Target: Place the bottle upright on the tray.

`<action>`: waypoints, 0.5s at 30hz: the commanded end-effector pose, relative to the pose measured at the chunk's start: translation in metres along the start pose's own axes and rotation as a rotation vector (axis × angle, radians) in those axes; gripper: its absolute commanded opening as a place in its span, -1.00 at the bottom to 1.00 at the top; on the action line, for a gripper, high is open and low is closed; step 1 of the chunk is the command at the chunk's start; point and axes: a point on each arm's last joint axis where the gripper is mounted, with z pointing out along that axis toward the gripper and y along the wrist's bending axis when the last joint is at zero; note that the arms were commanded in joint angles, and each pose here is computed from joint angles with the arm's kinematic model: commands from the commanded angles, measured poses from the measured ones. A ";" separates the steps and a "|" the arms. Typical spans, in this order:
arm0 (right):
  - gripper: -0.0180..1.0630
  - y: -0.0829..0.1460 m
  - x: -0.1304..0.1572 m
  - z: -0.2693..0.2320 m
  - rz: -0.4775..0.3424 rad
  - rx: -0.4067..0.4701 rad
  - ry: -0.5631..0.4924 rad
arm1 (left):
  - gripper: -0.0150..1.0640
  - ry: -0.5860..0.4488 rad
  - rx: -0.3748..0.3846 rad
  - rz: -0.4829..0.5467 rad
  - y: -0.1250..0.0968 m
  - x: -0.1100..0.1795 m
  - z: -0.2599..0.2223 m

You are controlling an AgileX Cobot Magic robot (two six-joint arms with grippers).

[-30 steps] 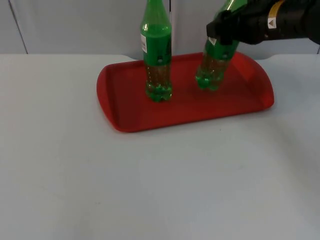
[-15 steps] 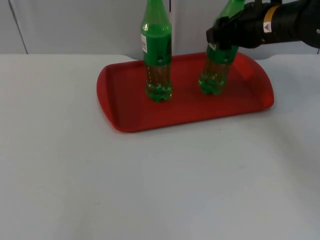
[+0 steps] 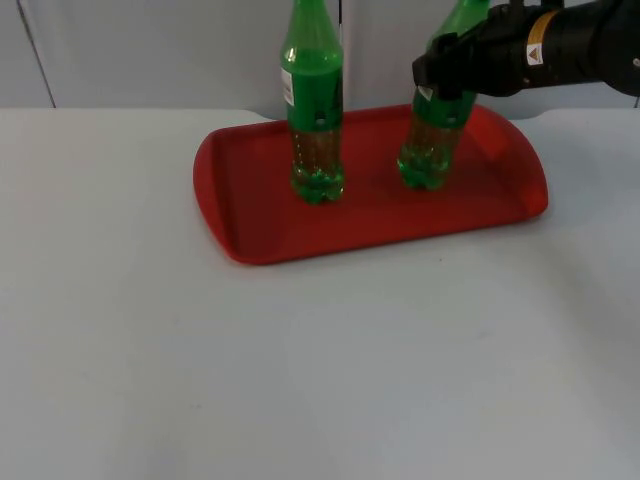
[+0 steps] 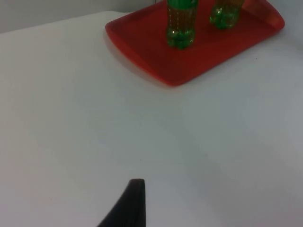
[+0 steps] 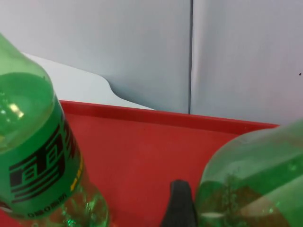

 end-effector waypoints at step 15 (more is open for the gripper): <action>0.49 -0.002 0.001 0.001 -0.023 0.007 0.009 | 0.98 -0.001 -0.003 -0.003 0.000 0.001 0.000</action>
